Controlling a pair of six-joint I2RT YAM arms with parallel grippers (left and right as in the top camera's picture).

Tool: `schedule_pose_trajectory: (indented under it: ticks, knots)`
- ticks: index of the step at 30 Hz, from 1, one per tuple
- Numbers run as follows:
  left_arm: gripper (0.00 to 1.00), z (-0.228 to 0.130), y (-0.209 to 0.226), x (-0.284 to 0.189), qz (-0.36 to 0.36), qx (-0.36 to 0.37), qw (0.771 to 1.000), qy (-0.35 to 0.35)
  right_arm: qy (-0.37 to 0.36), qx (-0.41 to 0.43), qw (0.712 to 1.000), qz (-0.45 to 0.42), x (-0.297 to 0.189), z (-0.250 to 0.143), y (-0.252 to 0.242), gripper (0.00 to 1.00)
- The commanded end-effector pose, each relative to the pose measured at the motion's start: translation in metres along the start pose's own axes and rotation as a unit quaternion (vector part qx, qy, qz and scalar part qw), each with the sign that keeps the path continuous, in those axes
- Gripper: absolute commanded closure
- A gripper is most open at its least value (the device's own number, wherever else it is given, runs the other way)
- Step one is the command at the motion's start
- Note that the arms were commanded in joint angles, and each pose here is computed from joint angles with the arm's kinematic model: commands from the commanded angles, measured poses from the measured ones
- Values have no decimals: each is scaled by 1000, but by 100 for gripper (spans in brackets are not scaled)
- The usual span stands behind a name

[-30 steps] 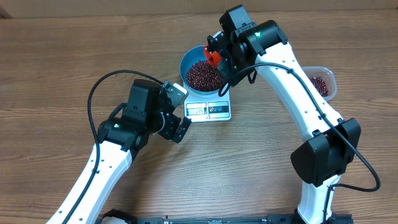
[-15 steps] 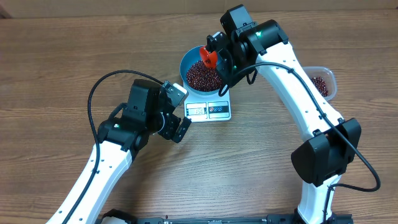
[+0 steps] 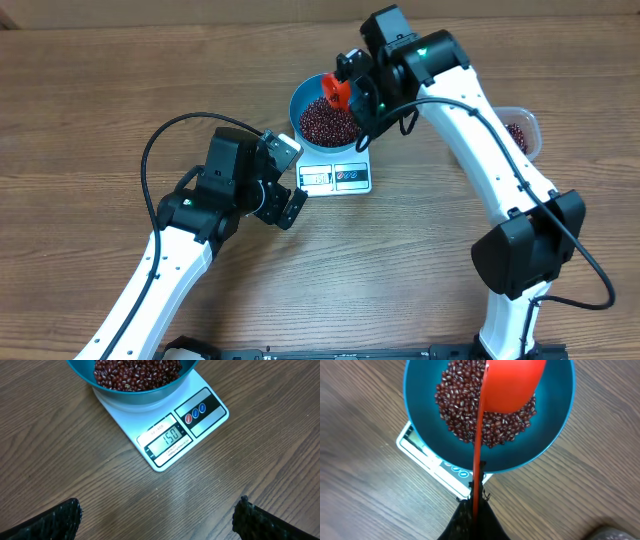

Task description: Scoop item into bowl and weigh 150g on scale

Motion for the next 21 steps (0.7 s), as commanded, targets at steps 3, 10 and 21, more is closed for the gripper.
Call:
schedule_pose_trajectory:
  ticks: [3,10,21]
  knots:
    - [0,-1,2,2,4,-8,1000,3,-103,9,994,29,-69,-7,-8,96]
    - [0,-1,2,2,4,-8,1000,3,-169,42,982,71,-117,-39,-29,96]
    - [0,-1,2,2,4,-8,1000,3,-161,198,966,48,-166,-128,-77,96]
Point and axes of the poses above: each gripper's point midway between its finger pads, its own x axis out along the fingers, its own y axis along the line the jaws close on, z = x × y, the point moved 9 cm from there along -x, back along the fingers, and after that the axes turned 7 degrees about -x, right-handed, at the moved point
